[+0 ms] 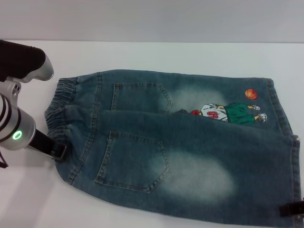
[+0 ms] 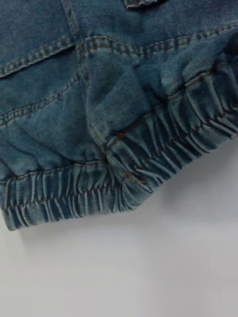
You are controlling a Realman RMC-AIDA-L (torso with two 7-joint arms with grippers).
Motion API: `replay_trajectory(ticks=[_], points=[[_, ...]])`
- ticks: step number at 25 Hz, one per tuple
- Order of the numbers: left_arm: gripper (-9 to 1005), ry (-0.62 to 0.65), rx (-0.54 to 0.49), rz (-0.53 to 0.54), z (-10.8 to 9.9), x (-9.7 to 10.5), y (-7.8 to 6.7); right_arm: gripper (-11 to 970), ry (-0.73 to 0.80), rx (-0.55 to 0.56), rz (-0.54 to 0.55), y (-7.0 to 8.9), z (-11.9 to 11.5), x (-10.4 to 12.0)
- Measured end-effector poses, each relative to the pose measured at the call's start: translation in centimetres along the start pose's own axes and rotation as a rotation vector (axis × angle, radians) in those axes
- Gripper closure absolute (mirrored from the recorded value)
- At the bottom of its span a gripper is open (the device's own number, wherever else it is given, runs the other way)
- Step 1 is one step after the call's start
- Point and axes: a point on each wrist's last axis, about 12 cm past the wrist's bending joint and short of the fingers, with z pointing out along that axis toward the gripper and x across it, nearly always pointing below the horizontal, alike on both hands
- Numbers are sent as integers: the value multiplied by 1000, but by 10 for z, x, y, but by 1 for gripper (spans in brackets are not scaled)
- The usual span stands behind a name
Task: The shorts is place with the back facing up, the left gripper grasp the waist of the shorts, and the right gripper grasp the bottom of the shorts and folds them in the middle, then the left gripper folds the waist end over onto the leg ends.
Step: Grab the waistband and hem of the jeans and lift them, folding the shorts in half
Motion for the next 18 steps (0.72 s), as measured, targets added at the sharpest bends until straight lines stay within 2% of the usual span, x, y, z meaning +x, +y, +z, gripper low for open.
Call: replay_trajectory(ticks=[9, 18], points=[[764, 1, 0, 4, -1, -2, -1, 460, 35, -3, 14, 0, -1, 5], [763, 2, -2, 5, -1, -3, 0, 460, 25, 75, 25, -8, -6, 3]])
